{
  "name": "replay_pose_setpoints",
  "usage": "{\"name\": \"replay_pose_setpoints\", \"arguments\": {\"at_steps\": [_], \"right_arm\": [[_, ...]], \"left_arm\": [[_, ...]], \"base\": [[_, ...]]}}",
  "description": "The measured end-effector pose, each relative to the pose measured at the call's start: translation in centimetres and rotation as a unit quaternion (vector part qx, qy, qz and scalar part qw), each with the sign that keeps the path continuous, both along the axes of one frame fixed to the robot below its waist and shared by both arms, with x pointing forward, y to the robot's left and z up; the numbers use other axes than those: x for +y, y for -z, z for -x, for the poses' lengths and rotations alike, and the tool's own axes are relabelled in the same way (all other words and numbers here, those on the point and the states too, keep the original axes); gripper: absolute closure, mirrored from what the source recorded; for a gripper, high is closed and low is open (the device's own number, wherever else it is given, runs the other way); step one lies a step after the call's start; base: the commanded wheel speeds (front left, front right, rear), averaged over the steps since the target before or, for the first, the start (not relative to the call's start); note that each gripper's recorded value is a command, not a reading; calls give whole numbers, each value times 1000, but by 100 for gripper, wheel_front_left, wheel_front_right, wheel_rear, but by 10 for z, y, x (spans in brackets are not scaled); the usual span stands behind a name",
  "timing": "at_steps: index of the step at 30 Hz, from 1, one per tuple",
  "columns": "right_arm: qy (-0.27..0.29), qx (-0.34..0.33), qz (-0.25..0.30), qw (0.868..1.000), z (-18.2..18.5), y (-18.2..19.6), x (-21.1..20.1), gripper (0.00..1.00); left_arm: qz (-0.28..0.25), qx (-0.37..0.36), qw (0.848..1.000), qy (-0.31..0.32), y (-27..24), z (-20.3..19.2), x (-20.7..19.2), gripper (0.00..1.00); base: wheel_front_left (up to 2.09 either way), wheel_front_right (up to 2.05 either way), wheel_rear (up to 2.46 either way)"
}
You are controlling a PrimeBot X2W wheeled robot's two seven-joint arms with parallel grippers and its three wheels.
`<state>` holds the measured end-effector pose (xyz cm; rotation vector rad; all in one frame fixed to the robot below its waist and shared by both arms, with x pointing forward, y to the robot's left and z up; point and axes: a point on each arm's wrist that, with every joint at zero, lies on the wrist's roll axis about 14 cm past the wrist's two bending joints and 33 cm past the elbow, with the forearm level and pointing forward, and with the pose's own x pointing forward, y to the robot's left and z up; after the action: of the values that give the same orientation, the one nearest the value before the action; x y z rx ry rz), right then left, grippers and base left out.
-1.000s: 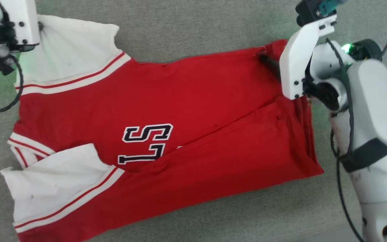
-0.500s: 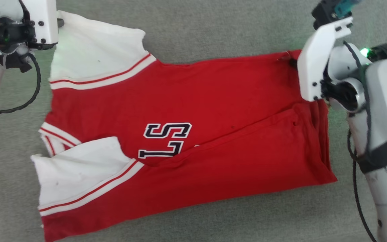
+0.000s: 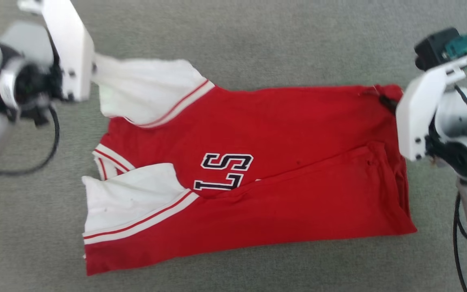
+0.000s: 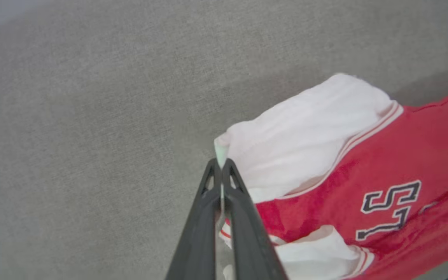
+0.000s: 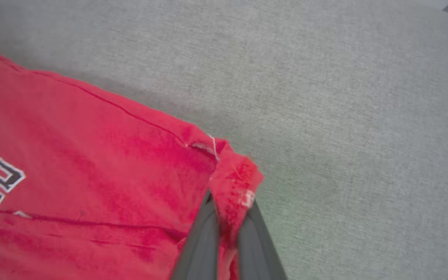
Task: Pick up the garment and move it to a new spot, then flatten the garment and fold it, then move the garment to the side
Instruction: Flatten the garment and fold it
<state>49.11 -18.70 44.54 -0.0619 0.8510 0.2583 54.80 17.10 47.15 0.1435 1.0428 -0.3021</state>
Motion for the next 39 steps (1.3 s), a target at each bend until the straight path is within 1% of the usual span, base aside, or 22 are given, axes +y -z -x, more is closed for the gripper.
{"name": "replay_pose_setpoints", "arguments": {"at_steps": [2,3,5,8,12,16,18,20,23,24,25,26,27,28,29,34,39], "right_arm": [[-8,-2,0,1000,8,-6,2,100],[-8,-2,0,1000,8,-6,2,100],[-17,-6,-2,1000,16,-12,5,100],[-31,7,0,1000,34,-13,7,100],[-33,28,3,999,58,-10,3,100],[-29,65,-4,997,84,2,1,100],[-21,95,-15,995,102,16,1,100],[-11,109,-20,994,109,24,0,100],[2,123,-25,992,114,36,-2,100],[6,125,-32,992,114,39,1,97],[9,126,-37,991,114,42,3,73],[10,122,-33,992,113,44,2,52],[12,114,-30,993,109,44,1,0],[18,110,-36,993,106,44,2,0],[20,107,-42,993,105,45,4,0],[27,99,-50,994,105,43,4,0],[54,78,-53,994,100,31,-13,0]], "left_arm": [[-6,3,1000,6,-3,17,0,100],[-6,3,1000,6,-3,17,0,100],[-9,11,1000,11,-3,36,0,100],[-20,27,999,15,-1,66,3,100],[-28,50,998,16,4,105,5,100],[-33,75,997,7,14,136,10,100],[-26,110,994,-2,29,159,12,100],[-27,134,991,-8,42,172,14,100],[-16,154,988,-13,58,182,13,100],[-11,161,987,-16,63,185,12,100],[-9,166,986,-16,68,187,12,100],[-6,164,986,-11,72,188,11,63],[1,154,988,-14,73,184,9,35],[6,147,989,-18,74,180,9,19],[11,142,990,-22,75,178,8,0],[26,104,994,-34,72,170,14,0],[54,25,997,-39,54,155,16,0]], "base": [[0,0,0],[0,0,0],[0,0,0],[0,0,0],[0,0,0],[0,0,0],[0,0,0],[0,0,0],[0,0,0],[0,0,0],[0,0,0],[0,0,0],[0,0,0],[0,0,0],[0,0,0],[0,0,0],[0,0,0]]}}
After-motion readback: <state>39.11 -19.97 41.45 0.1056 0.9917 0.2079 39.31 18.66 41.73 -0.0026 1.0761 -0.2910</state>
